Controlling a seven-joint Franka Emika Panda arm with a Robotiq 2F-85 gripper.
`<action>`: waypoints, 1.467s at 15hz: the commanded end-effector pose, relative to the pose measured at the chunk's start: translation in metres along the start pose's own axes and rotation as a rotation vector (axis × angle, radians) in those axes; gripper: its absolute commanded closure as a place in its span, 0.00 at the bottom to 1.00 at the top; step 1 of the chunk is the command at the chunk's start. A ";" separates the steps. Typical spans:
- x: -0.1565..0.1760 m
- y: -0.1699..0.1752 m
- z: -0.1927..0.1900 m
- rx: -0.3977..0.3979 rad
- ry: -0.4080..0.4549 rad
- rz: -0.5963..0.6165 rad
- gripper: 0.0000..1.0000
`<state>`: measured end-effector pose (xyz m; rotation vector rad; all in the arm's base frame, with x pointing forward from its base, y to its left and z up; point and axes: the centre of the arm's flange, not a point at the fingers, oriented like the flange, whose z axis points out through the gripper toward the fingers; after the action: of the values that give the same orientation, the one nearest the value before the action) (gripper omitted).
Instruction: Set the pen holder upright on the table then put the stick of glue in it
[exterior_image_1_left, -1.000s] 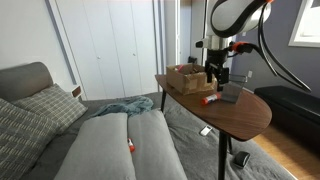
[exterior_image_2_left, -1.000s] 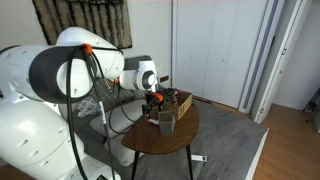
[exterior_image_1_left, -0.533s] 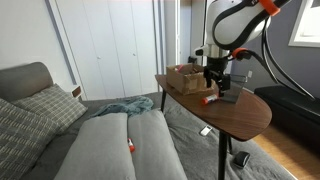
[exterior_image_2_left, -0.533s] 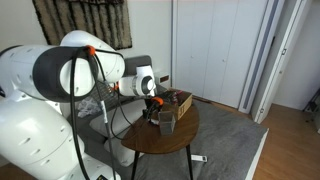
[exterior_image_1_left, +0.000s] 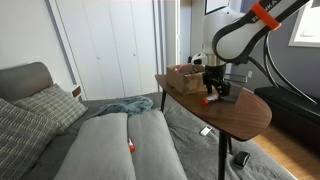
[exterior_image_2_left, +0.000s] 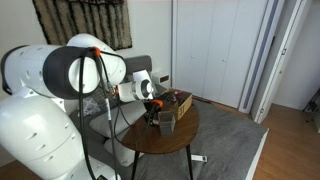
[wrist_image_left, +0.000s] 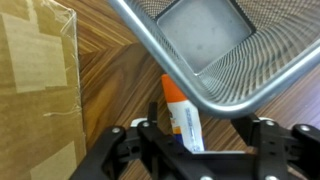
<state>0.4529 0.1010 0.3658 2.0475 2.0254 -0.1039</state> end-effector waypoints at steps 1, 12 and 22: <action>0.005 -0.003 0.008 -0.003 -0.015 -0.011 0.55; -0.013 0.001 -0.053 0.077 0.105 0.121 0.92; -0.093 0.018 -0.146 -0.014 0.153 0.301 0.92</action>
<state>0.4462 0.0732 0.5143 2.2882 1.8286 0.0910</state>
